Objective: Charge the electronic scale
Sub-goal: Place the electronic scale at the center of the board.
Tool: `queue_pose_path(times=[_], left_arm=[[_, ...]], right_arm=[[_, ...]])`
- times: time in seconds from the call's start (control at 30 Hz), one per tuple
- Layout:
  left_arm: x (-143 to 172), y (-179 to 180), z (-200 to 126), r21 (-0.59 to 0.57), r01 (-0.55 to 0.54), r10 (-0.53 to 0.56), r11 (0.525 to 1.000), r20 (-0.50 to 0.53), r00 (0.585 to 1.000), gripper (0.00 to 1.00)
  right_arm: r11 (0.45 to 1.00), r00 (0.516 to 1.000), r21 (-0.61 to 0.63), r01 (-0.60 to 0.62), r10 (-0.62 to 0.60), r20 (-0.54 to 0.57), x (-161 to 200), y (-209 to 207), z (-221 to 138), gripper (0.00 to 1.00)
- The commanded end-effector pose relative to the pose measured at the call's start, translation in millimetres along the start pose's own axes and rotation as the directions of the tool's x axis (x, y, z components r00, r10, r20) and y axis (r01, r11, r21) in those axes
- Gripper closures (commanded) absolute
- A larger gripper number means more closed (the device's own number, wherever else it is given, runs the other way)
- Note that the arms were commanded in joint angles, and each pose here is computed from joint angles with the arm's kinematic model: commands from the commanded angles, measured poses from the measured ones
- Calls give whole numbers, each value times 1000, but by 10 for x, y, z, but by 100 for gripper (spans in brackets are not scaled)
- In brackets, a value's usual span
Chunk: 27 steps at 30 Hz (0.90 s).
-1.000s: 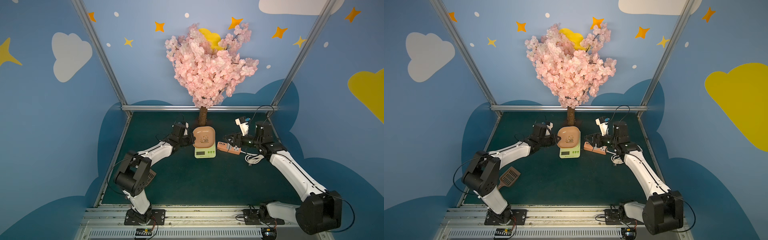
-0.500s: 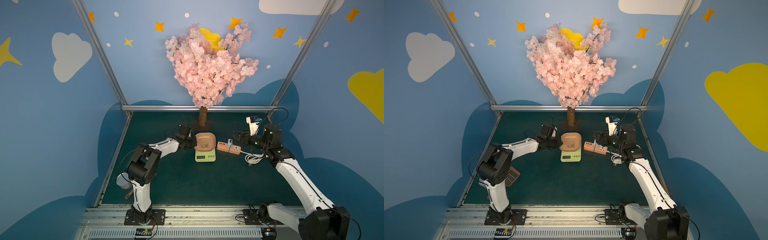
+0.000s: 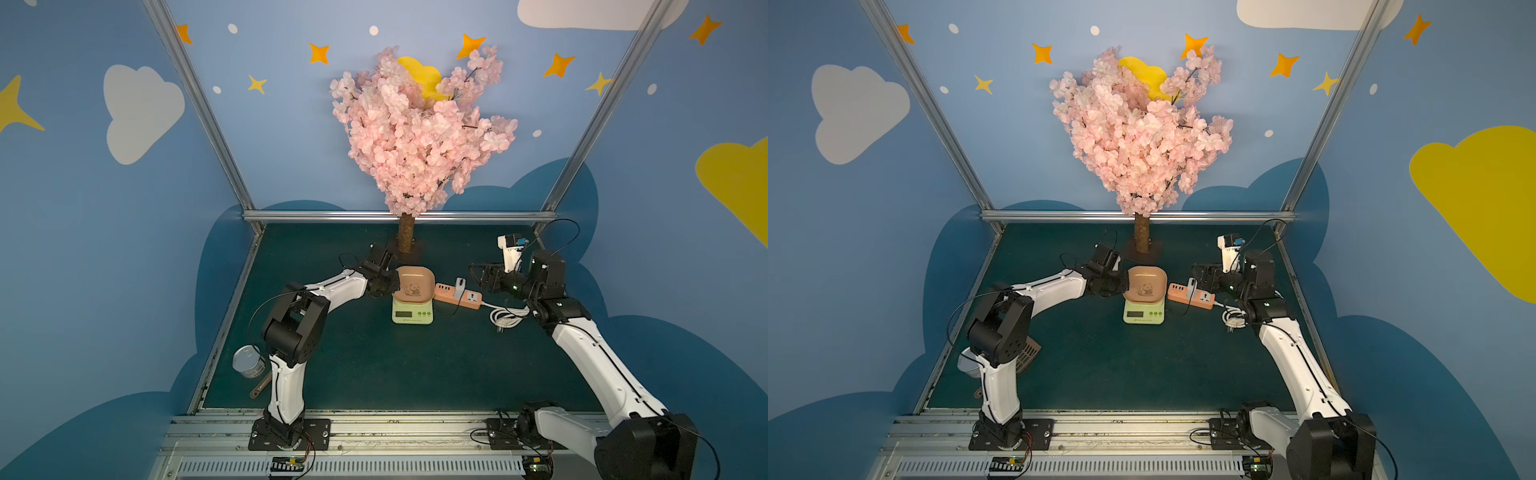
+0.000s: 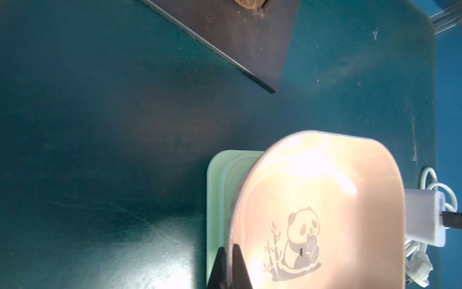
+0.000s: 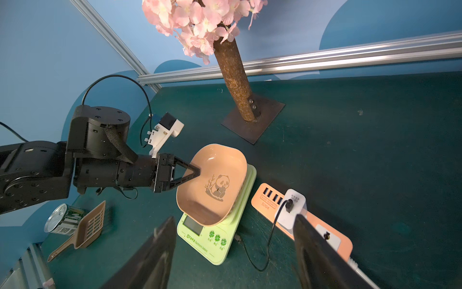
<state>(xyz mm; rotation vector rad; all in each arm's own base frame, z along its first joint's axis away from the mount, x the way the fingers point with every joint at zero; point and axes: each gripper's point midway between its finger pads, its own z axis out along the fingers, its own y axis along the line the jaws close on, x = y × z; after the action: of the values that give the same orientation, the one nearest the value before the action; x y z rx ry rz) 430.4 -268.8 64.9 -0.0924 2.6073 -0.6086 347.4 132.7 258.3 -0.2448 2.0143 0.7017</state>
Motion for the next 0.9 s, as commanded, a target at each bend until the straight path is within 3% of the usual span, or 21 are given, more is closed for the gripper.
queue_pose_path(times=[0.0, 0.23, 0.43, 0.53, 0.67, 0.87], left_arm=[[-62, -52, 5, -2, -14, 14, 1000, 8, 1000, 92], [-61, -20, 13, -24, -8, 8, 1000, 4, 1000, 82], [-199, -33, -193, -52, -38, 41, 998, 61, 997, 57], [-383, -10, -458, -92, -70, 84, 993, 149, 985, 43], [-642, 74, -934, -169, -129, 176, 977, 298, 938, 24], [-916, 462, -1656, -338, -176, 328, 925, 470, 820, 14]], right_arm=[[998, 999, 55, -37, 35, 24, -20, -140, -19, 26], [981, 993, 165, -99, 88, 72, -82, -453, -32, 23], [955, 990, 270, -120, 95, 104, -139, -746, -56, 17], [936, 986, 322, -143, 107, 127, -178, -915, -98, 14], [910, 979, 372, -181, 129, 161, -185, -1140, -145, 11], [863, 975, 460, -211, 149, 168, -39, -1535, -108, 6]])
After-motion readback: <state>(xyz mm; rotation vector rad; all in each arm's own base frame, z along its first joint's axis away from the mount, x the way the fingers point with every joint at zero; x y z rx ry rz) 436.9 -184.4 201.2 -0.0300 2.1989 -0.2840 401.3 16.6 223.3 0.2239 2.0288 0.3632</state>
